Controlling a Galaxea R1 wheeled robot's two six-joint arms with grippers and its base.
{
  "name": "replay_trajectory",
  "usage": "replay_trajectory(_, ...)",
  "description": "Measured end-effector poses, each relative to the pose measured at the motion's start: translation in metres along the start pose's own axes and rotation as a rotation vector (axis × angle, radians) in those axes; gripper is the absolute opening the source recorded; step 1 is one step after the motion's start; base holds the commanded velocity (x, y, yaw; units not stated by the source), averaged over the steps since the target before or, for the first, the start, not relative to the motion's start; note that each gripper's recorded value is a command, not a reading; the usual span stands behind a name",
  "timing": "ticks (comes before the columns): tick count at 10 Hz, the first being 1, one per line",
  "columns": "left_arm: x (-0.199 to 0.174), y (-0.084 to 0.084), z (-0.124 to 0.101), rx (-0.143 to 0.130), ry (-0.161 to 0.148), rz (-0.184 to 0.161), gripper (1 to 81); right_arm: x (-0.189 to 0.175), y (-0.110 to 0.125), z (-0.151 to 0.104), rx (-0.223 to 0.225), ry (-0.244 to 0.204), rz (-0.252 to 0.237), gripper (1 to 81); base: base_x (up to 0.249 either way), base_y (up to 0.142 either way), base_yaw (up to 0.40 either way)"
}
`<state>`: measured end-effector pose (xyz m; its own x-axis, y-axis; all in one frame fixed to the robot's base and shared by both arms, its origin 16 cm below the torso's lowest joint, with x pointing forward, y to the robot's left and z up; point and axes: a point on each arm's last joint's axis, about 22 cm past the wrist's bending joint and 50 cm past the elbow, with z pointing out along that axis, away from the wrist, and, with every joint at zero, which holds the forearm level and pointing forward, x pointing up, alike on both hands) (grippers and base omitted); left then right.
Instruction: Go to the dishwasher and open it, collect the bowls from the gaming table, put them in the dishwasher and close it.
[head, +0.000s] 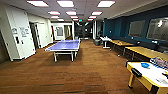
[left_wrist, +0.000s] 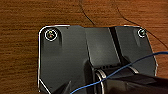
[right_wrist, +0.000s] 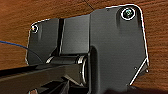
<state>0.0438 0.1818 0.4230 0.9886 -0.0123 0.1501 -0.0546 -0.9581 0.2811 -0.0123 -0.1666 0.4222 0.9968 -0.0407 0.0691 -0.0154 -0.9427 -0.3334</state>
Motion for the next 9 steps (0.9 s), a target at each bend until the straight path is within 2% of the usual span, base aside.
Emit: replay_trajectory(9, 0.0007, 0.0, 0.0, 0.0, 0.001, 0.002, 81.1, -0.0005, 0.0, 0.0, 0.0, 0.0, 0.0, 81.1, 0.0, 0.0, 0.0)
